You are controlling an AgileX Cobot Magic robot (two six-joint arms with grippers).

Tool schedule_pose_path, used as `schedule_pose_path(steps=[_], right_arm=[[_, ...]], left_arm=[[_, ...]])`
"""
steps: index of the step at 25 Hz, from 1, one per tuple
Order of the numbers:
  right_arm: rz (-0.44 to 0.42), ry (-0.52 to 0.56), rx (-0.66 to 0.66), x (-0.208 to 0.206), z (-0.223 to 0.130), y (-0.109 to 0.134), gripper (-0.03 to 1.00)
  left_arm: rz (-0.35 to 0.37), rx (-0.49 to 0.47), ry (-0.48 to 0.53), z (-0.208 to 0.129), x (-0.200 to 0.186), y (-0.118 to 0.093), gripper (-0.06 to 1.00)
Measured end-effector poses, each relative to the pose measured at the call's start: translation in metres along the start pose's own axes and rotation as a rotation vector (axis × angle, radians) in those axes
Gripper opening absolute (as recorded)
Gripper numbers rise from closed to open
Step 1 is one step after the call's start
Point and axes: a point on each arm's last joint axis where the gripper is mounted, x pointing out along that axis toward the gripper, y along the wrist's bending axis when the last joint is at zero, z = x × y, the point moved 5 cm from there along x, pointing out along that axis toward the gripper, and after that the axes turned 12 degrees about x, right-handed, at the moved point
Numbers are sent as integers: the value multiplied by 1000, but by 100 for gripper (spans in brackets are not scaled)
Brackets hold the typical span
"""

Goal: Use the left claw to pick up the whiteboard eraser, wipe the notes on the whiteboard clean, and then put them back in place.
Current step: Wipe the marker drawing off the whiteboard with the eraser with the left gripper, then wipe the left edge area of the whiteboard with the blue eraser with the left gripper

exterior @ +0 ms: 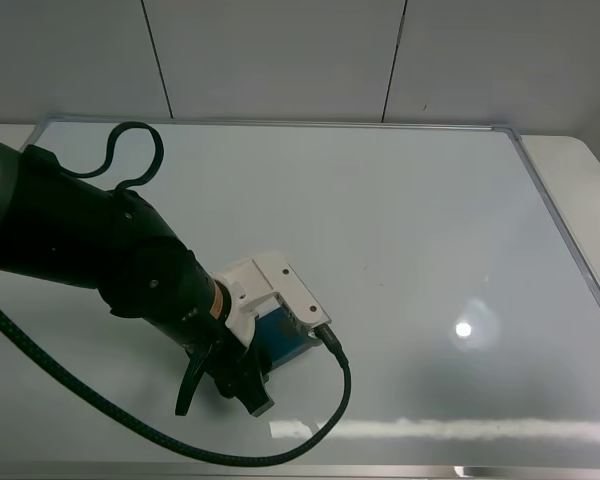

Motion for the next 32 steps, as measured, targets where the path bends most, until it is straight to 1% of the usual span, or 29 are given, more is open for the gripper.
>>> schedule_pose_path(steps=[2, 5, 8, 11, 14, 17, 18, 20, 24, 28, 32], right_arm=[[0, 0, 0, 0, 0, 0, 99], [0, 0, 0, 0, 0, 0, 99], [0, 0, 0, 0, 0, 0, 99], [0, 0, 0, 0, 0, 0, 99], [0, 0, 0, 0, 0, 0, 99], [0, 0, 0, 0, 0, 0, 99], [0, 0, 0, 0, 0, 0, 99], [0, 0, 0, 0, 0, 0, 99], [0, 0, 0, 0, 0, 0, 99], [0, 0, 0, 0, 0, 0, 99], [0, 0, 0, 0, 0, 0, 99]], left_arm=[[6, 6, 5, -1, 2, 4, 55], [34, 29, -6, -2, 5, 18, 55], [67, 10, -17, -4, 3, 39, 55], [106, -15, -8, -13, 1, 65, 55], [140, -85, 3, -26, -7, 92, 55], [159, -184, 45, -44, -19, 110, 55], [161, -220, 67, -52, -23, 113, 55], [181, -311, 79, -63, -37, 123, 55], [247, -446, 85, -80, -66, 142, 55], [323, -525, 97, -97, -89, 158, 55], [354, -607, 121, -116, -99, 169, 55]])
